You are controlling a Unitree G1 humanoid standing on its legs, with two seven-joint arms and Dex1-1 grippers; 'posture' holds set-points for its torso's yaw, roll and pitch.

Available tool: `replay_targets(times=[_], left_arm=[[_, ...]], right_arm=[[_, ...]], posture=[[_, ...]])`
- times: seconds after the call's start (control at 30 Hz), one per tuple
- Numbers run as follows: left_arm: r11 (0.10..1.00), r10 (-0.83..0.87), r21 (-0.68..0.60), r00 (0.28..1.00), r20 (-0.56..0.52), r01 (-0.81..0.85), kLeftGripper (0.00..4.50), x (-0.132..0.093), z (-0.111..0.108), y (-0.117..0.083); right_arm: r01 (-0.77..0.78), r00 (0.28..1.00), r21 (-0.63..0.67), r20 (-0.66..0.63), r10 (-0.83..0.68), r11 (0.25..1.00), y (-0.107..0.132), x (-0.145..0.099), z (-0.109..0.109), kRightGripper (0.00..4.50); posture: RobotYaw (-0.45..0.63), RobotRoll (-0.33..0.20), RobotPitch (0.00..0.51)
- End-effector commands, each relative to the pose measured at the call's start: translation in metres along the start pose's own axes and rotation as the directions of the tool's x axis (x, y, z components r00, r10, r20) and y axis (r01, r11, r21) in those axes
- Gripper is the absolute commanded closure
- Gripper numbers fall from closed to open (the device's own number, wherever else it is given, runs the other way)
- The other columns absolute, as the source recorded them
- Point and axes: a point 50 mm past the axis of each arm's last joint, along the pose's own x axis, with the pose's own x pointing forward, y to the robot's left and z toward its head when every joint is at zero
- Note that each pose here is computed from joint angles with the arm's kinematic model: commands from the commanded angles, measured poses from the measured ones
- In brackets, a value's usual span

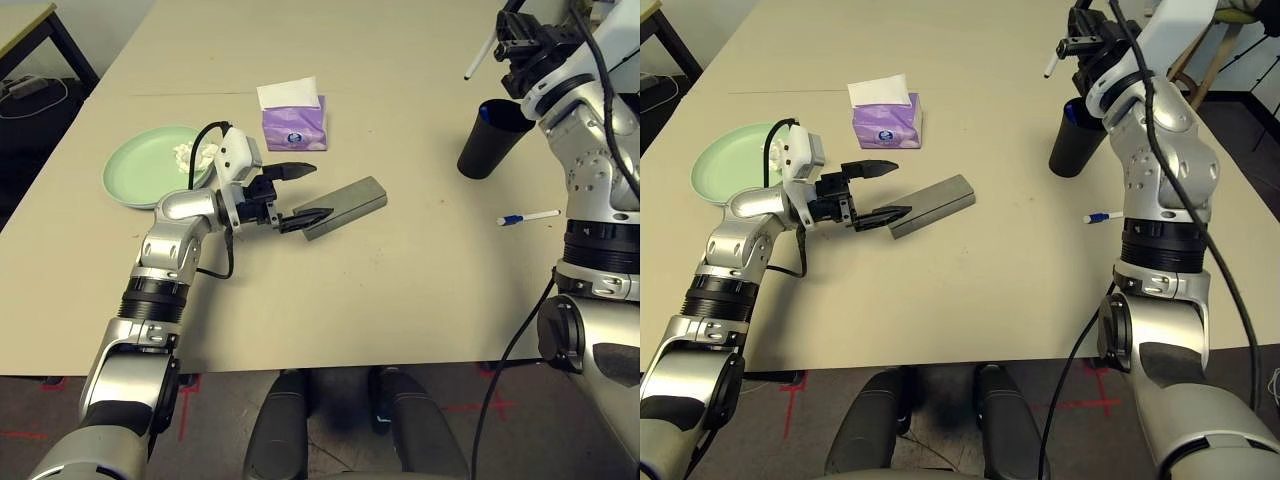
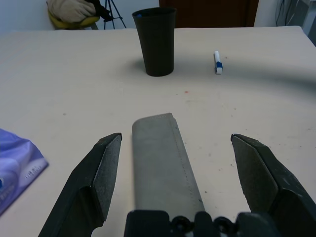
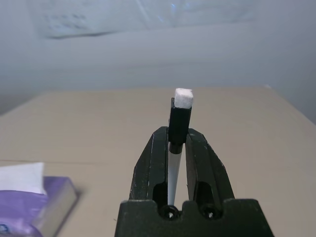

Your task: Organize and tidy the items on the table.

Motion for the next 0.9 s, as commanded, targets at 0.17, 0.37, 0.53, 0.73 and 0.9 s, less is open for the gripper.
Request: replay_targets(times=[0.17, 0.37, 0.53, 0.73, 0.9], left_arm=[[0.996, 0.074, -0.052, 0.997, 0.016, -0.073, 0.0, 0.003, -0.001, 0.004], [0.988, 0.138, -0.082, 0.989, 0.059, -0.133, 0.0, 0.003, 0.001, 0.007], [0.988, 0.138, -0.08, 0.989, 0.057, -0.133, 0.0, 0.002, -0.001, 0.006], [0.989, 0.132, -0.07, 0.988, 0.074, -0.127, 0.0, 0.001, 0.003, 0.006], [0.991, 0.125, -0.061, 0.989, 0.076, -0.121, 0.0, 0.002, 0.005, 0.007]], right_arm=[[0.103, 0.994, -0.044, -0.039, -0.104, 0.994, -0.008, -0.005, -0.009, 4.18], [0.138, 0.989, -0.064, -0.048, -0.141, 0.988, -0.011, -0.006, -0.013, 4.18], [0.156, 0.984, -0.088, -0.067, -0.163, 0.984, -0.012, -0.005, -0.019, 4.18], [0.16, 0.984, -0.096, -0.069, -0.167, 0.982, -0.012, -0.005, -0.02, 4.18], [0.17, 0.979, -0.135, -0.091, -0.183, 0.976, -0.012, -0.005, -0.026, 4.18]], posture=[[0.06, 0.0, 0.148], [0.06, 0.0, 0.146], [0.06, 0.0, 0.146], [0.07, 0.0, 0.144], [0.08, 0.0, 0.145]])
